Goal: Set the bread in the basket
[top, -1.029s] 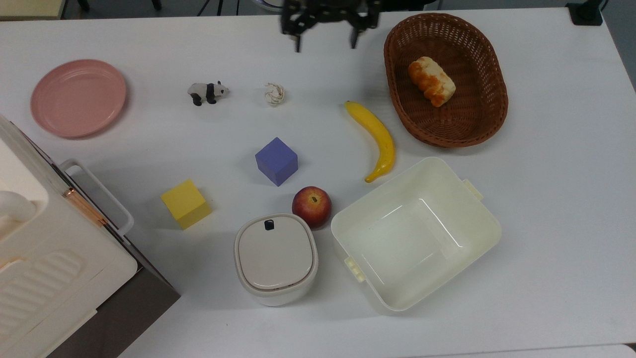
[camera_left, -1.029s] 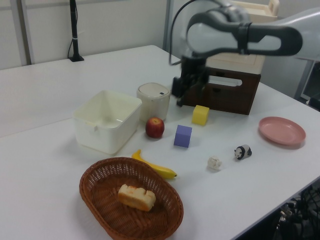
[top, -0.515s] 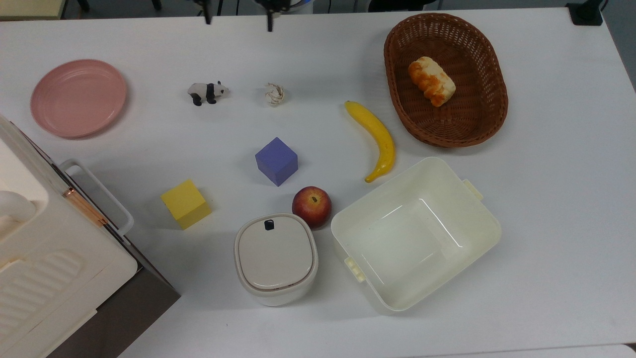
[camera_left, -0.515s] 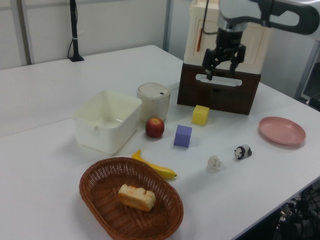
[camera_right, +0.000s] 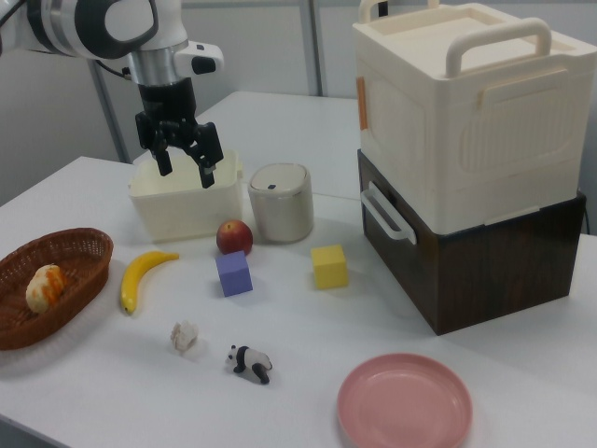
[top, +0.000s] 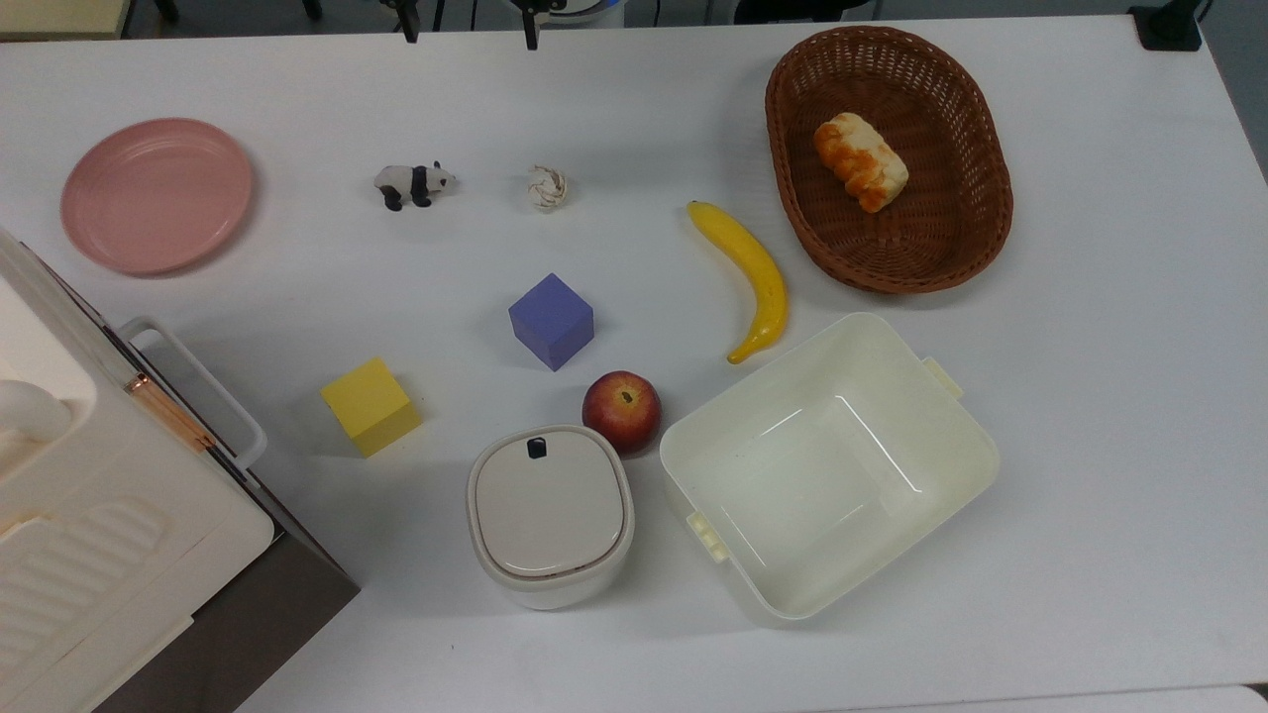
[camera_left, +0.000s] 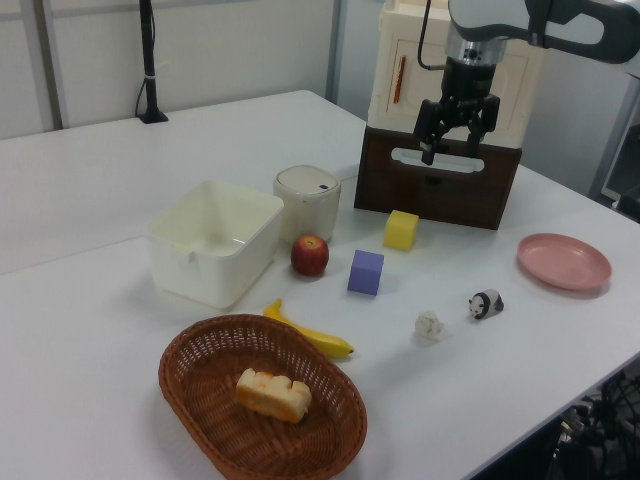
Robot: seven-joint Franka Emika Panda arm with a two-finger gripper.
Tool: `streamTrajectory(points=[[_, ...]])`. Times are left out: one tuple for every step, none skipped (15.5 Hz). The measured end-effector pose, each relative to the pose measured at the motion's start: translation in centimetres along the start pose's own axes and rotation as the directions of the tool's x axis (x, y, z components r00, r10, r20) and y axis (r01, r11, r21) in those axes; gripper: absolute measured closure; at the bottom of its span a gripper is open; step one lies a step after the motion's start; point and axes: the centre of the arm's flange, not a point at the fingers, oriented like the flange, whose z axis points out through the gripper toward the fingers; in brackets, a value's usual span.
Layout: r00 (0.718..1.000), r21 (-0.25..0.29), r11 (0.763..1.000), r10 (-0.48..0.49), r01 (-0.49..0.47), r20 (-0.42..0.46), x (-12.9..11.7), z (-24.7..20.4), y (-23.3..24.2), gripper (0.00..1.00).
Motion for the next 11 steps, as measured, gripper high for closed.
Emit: streamTrajectory(points=[[1.000, 0.000, 1.000, -0.005, 0.005, 0.001, 0.01, 0.02, -0.03, 0.00], [1.000, 0.000, 1.000, -0.008, 0.008, 0.002, -0.01, 0.03, -0.05, 0.00], [1.000, 0.000, 1.000, -0.011, 0.011, 0.007, -0.06, 0.08, -0.09, 0.00], [1.000, 0.000, 1.000, -0.018, 0.018, 0.016, -0.16, 0.16, -0.19, 0.00], [0.999, 0.000, 1.000, -0.024, 0.024, 0.022, -0.22, 0.22, -0.34, 0.00], [0.999, 0.000, 1.000, -0.028, 0.028, 0.024, -0.23, 0.25, -0.50, 0.00], [0.999, 0.000, 1.000, -0.030, 0.030, 0.025, -0.23, 0.29, -0.61, 0.00], [0.999, 0.000, 1.000, -0.031, 0.031, 0.026, -0.21, 0.32, -0.69, 0.00], [0.999, 0.000, 0.999, -0.032, 0.032, 0.027, -0.20, 0.35, -0.74, 0.00], [0.999, 0.000, 0.999, -0.033, 0.033, 0.027, -0.19, 0.38, -0.80, 0.00], [0.999, 0.000, 0.999, -0.034, 0.034, 0.027, -0.19, 0.38, -0.83, 0.00]])
